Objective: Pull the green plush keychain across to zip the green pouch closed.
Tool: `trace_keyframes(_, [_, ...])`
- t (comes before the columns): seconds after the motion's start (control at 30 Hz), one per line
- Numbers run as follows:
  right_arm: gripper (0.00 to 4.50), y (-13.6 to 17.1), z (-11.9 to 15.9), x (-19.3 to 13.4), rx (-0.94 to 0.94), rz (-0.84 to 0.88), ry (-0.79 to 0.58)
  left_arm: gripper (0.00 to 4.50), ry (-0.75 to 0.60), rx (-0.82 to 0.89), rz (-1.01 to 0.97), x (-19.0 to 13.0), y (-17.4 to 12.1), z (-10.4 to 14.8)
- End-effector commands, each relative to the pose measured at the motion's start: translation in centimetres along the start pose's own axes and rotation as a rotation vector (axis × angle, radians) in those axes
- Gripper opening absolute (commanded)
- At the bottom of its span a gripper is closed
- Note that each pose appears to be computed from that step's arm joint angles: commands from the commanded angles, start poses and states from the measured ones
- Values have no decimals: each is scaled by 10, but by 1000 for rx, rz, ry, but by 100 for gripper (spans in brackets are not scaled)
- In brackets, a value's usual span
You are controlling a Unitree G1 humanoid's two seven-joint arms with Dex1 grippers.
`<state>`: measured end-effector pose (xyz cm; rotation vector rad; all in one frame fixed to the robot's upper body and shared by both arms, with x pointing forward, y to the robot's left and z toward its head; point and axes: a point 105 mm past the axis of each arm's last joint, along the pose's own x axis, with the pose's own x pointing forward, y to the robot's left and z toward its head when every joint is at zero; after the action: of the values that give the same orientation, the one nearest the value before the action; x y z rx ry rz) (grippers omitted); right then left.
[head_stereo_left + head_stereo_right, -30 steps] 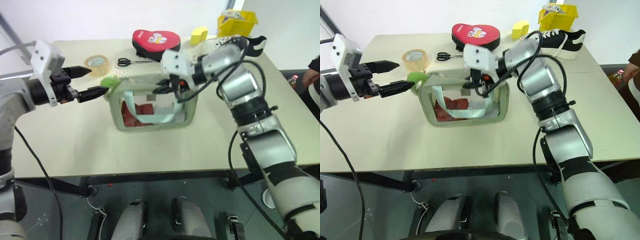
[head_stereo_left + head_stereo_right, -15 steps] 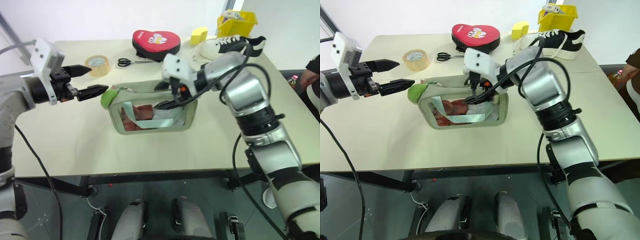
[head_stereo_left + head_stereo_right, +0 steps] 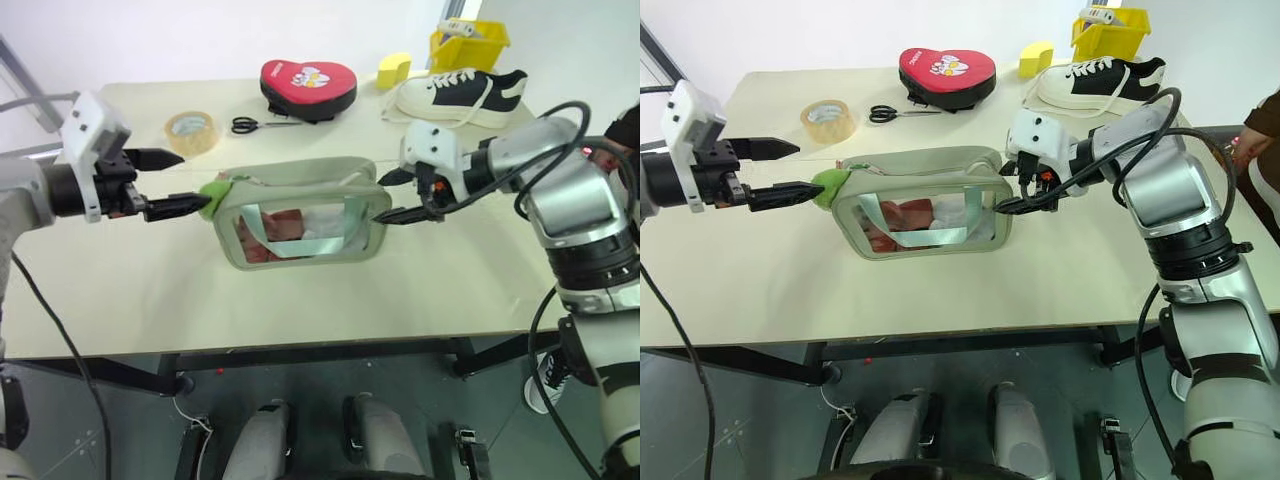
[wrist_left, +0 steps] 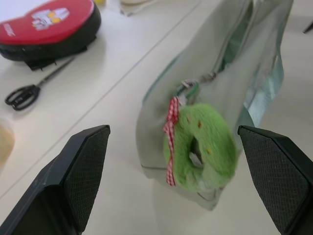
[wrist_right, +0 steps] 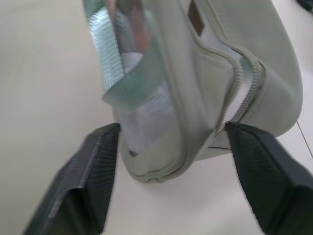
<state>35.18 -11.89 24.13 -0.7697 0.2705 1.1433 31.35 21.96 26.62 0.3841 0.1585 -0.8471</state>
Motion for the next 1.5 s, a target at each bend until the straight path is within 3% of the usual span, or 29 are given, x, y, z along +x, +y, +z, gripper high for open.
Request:
trace_keyframes(0.03, [171, -6, 15, -5, -24, -35, -56, 450, 7, 42, 17, -9, 3, 9])
trace_keyframes(0.13, [21, -5, 15, -1, -23, -39, -62, 450, 48, 45, 1, -1, -3, -5])
trace_keyframes(0.17, [5, -5, 15, 0, -30, -44, -63, 450, 56, 42, -11, 3, -7, -9])
trace_keyframes(0.33, [5, -4, 12, 2, -40, -50, -62, 450, 39, 16, -2, 11, -8, -13])
trace_keyframes(0.43, [0, -2, 13, 2, -37, -48, -64, 362, 23, 13, 21, 12, -4, -11])
trace_keyframes(0.67, [0, 0, 11, 4, -37, -44, -63, 5, -3, 50, 39, 11, 6, 3])
trace_keyframes(0.87, [0, 1, 10, 4, -39, -41, -62, 5, -110, 46, -16, 24, 6, 37])
trace_keyframes(1.2, [0, 0, 13, 5, -32, -56, -72, 5, -41, 145, -106, 73, -19, 13])
trace_keyframes(1.23, [0, -1, 13, 5, -32, -58, -72, 73, -50, 135, -113, 72, -19, 14])
trace_keyframes(1.43, [0, -1, 10, 3, -24, -68, -68, 358, -50, 131, -95, 56, -8, 28])
trace_keyframes(1.5, [0, -1, 9, 3, -22, -69, -68, 358, -20, 153, -136, 42, -11, 26])
